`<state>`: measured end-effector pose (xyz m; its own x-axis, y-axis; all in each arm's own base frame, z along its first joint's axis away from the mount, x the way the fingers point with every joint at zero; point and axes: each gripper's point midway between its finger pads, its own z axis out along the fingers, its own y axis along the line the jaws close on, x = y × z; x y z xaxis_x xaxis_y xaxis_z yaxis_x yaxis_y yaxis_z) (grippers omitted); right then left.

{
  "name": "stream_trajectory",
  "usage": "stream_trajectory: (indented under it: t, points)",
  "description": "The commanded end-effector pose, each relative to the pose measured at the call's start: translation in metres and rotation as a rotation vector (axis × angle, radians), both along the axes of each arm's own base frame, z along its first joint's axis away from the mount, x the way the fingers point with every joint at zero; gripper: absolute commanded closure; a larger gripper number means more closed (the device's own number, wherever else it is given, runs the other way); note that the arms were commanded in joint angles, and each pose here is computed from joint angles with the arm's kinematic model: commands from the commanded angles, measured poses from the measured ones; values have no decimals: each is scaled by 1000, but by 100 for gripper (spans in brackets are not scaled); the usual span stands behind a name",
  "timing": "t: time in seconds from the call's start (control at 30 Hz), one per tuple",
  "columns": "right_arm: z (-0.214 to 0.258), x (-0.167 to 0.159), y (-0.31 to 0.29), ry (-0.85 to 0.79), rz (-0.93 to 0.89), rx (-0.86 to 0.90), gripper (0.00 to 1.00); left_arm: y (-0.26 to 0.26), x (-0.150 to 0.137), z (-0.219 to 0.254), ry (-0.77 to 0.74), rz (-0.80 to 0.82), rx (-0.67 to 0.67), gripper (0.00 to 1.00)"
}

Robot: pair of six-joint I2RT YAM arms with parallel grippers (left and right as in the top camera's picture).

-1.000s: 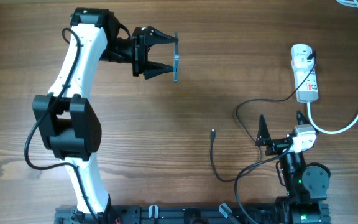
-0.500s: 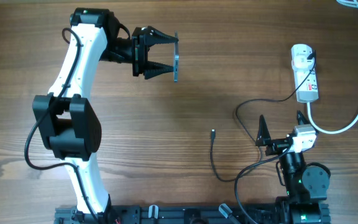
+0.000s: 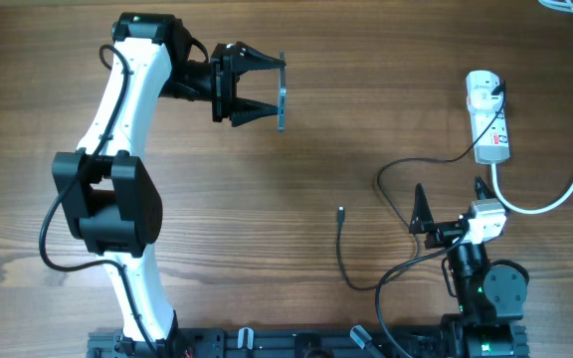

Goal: Plug charger to phone and switch on socket
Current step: 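Move the right gripper toward the black USB-C cable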

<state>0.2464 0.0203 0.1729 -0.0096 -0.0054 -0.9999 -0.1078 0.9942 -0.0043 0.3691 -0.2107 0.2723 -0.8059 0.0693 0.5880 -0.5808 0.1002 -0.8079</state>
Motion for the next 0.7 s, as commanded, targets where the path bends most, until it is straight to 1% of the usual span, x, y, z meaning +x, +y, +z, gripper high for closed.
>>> stream_trajectory:
  t: [0.0,0.4,0.5,0.53,0.6,0.63,0.67]
  points:
    - [1,0,-1,-6,-9,6,0,3,-4,25,-59,20,-53,35]
    - [1,0,-1,-6,-9,6,0,3,-4,25,-55,20,-53,35]
    - [10,-1,2,-42,9,19,0,3,-4,25,-56,20,-53,35]
    - [11,-2,13,-37,76,70,0,3,-4,25,-56,20,-53,35]
    - [13,-22,68,58,415,341,0,3,-4,25,-56,20,-53,35]
    - [9,-29,79,116,486,422,0,3,-4,25,-56,20,-53,35]
    - [10,-32,83,170,511,549,0,3,-4,25,-56,20,-53,35]
